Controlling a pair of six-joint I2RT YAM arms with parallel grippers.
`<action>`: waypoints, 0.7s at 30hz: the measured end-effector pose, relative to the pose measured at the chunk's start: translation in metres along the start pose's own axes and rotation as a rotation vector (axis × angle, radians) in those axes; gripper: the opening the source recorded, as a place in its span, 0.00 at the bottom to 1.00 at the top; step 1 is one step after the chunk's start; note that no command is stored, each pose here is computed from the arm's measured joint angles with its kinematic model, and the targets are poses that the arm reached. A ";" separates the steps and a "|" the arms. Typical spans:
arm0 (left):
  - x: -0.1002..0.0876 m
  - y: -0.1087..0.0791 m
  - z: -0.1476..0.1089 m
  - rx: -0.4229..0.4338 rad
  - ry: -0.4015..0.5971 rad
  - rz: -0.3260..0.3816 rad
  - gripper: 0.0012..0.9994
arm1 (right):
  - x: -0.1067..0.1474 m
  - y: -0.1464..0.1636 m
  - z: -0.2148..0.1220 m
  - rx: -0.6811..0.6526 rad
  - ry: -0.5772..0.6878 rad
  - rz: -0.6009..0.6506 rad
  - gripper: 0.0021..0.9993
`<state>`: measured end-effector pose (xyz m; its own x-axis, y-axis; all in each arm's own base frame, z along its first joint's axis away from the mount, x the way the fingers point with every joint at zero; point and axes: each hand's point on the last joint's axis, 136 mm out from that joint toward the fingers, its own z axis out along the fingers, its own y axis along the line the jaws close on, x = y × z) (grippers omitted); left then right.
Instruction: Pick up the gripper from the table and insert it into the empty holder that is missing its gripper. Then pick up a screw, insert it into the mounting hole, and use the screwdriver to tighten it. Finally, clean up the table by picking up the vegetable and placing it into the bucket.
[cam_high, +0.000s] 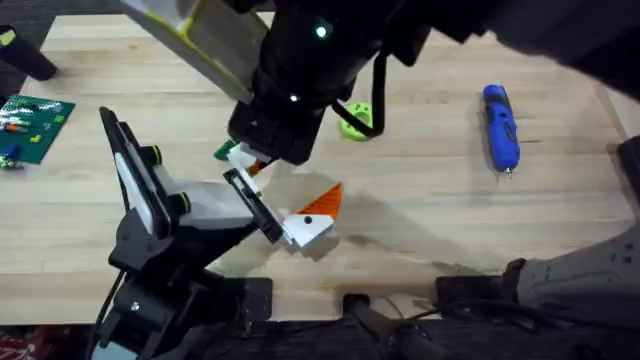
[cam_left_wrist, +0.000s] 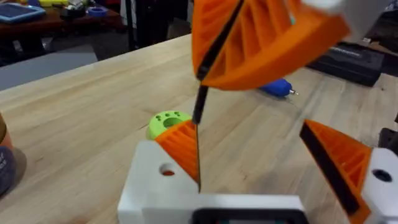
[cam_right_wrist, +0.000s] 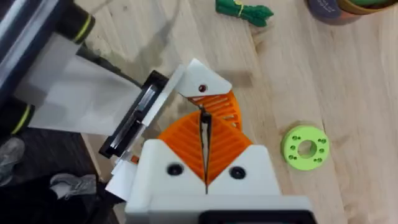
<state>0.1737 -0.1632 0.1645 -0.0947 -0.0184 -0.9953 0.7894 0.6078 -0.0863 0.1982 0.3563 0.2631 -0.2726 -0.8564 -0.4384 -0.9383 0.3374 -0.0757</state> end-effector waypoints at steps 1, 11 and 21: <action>0.000 0.000 0.000 0.000 0.000 0.000 0.99 | 0.000 0.001 0.000 -0.001 0.000 -0.001 0.00; 0.000 0.000 0.000 0.000 0.000 0.000 0.99 | -0.001 0.001 0.002 -0.002 0.001 -0.003 0.00; 0.000 0.000 0.000 0.000 0.000 0.000 0.99 | -0.008 0.000 0.019 -0.002 0.005 -0.003 0.00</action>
<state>0.1737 -0.1632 0.1645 -0.0948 -0.0183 -0.9953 0.7894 0.6078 -0.0863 0.2042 0.3702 0.2496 -0.2705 -0.8597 -0.4333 -0.9397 0.3336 -0.0751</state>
